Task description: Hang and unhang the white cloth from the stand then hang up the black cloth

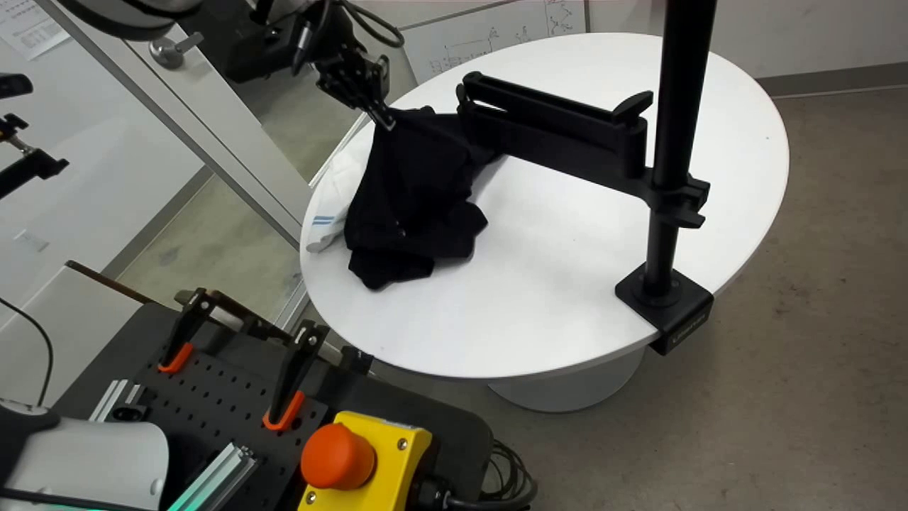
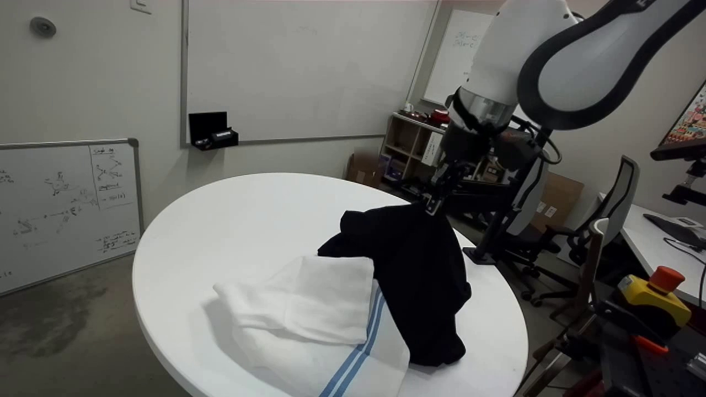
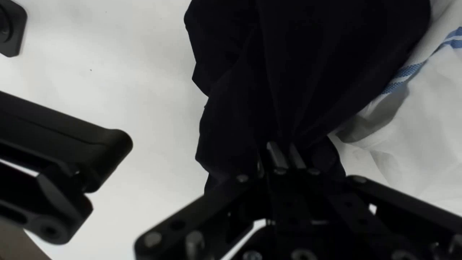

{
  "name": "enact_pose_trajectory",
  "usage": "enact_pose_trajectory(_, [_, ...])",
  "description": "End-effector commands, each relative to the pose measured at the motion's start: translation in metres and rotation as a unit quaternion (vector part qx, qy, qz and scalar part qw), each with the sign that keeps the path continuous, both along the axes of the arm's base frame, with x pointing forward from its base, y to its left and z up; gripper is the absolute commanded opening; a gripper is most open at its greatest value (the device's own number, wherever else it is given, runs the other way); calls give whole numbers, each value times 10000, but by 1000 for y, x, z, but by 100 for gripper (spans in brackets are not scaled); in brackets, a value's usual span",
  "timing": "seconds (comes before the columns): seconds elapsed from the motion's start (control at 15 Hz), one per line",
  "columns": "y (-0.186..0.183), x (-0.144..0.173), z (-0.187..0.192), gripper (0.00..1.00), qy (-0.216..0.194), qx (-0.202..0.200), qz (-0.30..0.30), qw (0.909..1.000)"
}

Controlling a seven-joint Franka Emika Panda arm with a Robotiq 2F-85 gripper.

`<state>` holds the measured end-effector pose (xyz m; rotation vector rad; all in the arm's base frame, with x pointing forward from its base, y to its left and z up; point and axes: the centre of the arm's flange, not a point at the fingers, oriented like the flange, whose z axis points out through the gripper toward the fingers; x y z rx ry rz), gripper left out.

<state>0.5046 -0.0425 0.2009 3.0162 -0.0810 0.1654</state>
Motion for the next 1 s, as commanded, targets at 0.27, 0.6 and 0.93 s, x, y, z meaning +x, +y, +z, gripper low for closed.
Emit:
enact_pose_trajectory(0.27, [-7, -58, 100, 1, -469, 238, 484, 9974])
enact_pose_trajectory(0.6, [-24, -95, 144, 1, -406, 281, 899, 9947])
enact_pose_trajectory(0.93, [-64, -120, 188, 1, -385, 189, 743, 9963])
